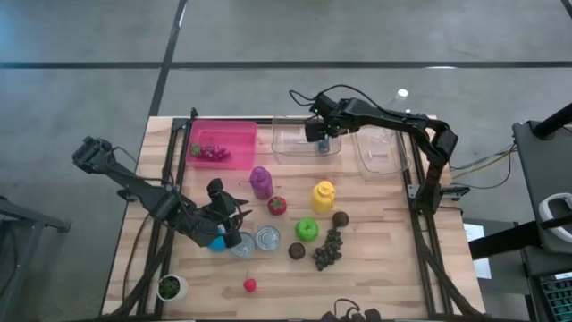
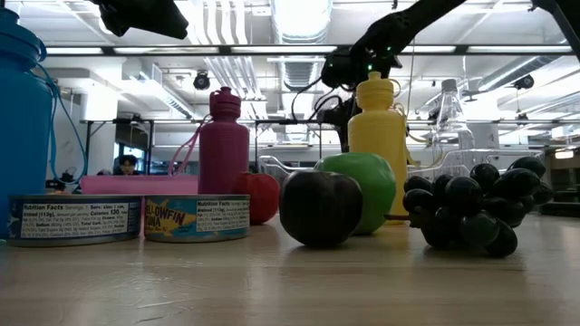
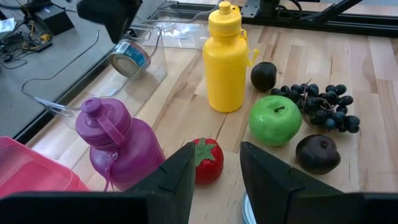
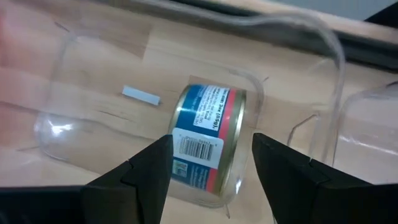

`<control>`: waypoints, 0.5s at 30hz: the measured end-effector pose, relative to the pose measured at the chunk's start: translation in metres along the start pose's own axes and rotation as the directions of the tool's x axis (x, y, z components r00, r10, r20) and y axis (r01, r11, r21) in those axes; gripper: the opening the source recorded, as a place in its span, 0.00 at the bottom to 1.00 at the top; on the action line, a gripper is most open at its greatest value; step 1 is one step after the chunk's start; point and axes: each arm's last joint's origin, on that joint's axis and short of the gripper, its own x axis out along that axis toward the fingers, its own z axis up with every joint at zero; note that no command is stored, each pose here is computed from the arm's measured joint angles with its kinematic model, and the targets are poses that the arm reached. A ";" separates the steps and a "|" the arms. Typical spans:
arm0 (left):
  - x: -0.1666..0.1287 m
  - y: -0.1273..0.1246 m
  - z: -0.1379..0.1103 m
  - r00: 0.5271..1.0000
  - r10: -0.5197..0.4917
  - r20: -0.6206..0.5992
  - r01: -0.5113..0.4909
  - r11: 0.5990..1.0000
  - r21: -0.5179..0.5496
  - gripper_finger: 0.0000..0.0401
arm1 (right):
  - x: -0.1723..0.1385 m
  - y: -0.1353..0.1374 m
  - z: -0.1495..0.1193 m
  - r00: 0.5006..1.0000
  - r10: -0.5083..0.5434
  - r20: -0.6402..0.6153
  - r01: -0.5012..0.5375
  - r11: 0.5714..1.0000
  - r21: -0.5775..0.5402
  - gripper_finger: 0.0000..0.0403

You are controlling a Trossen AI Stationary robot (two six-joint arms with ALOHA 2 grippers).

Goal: Pick & Place Food Item
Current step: Put the yellow water bottle into the right transparent bin

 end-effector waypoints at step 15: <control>0.000 0.000 0.000 1.000 0.000 0.000 0.000 1.000 0.000 0.33 | -0.115 -0.001 -0.025 0.943 0.099 0.317 -0.071 0.993 -0.098 0.53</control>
